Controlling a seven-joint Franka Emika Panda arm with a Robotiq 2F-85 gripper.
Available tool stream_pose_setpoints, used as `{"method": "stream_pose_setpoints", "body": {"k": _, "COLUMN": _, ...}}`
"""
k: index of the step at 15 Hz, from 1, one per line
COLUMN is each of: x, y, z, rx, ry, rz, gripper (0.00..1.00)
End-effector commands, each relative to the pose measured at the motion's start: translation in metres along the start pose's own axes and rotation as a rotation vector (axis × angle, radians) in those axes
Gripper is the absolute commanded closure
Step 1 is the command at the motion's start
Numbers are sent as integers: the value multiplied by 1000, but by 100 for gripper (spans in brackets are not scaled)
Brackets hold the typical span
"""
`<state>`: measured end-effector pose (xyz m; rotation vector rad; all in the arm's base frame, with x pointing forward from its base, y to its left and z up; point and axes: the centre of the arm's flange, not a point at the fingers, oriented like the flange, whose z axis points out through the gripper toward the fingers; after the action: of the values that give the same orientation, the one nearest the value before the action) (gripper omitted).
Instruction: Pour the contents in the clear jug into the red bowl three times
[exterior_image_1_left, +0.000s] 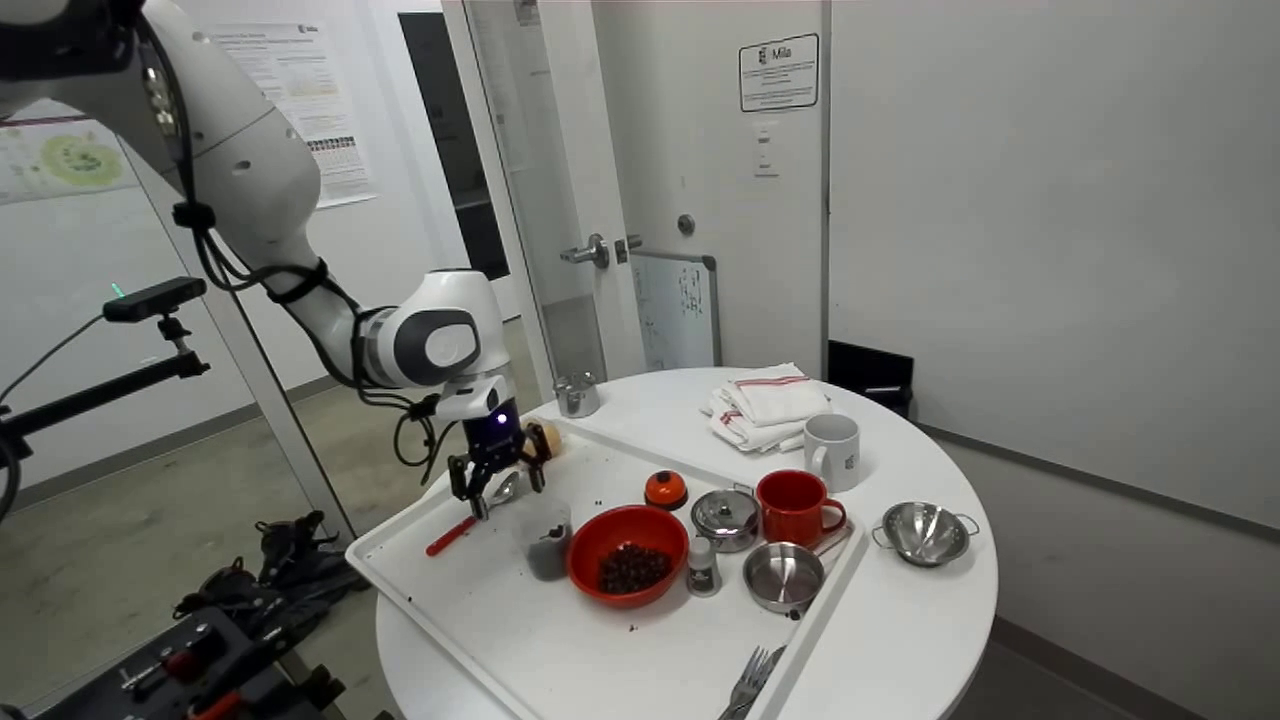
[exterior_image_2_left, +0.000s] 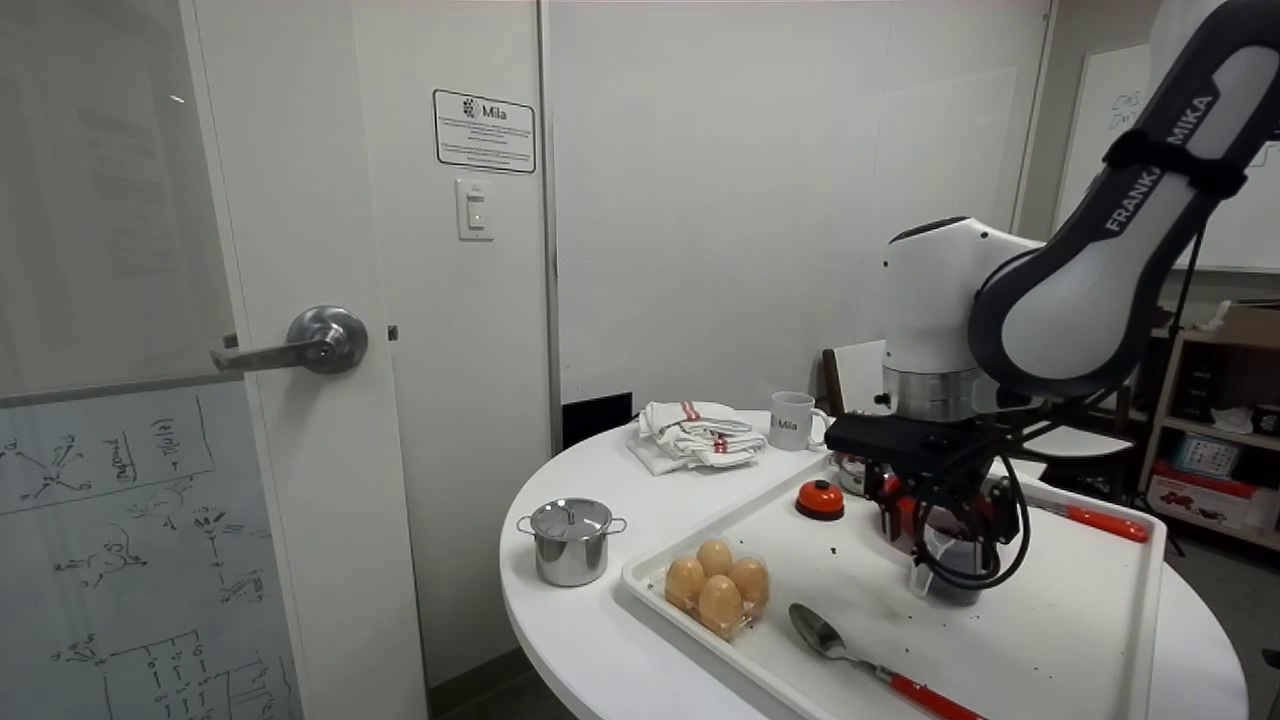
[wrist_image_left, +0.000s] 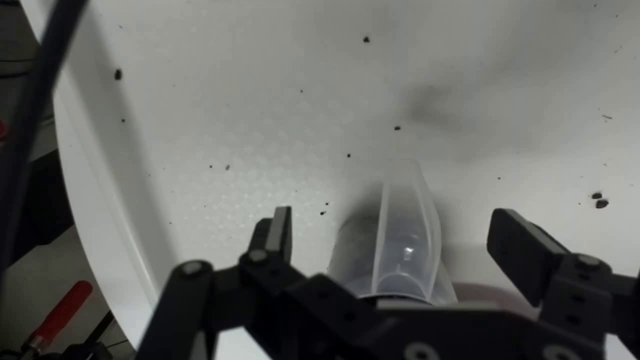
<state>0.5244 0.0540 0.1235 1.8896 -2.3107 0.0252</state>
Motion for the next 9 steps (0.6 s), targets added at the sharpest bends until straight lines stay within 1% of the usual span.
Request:
{"method": "stream_pose_setpoints", "body": {"k": 1, "x": -2, "y": -20, "z": 13, "rx": -16, "ry": 28, "rz": -3, "gripper": 27}}
{"method": "stream_pose_setpoints", "body": {"k": 4, "x": -1, "y": -25, "z": 20, "rx": -12, "ry": 33, "rz": 0, "gripper": 46}}
{"method": "stream_pose_setpoints", "body": {"k": 7, "x": -2, "y": -27, "z": 22, "rx": -12, "ry": 34, "rz": -1, "gripper": 70}}
{"method": "stream_pose_setpoints", "body": {"k": 9, "x": -2, "y": -28, "z": 22, "rx": -14, "ry": 31, "rz": -3, "gripper": 84}}
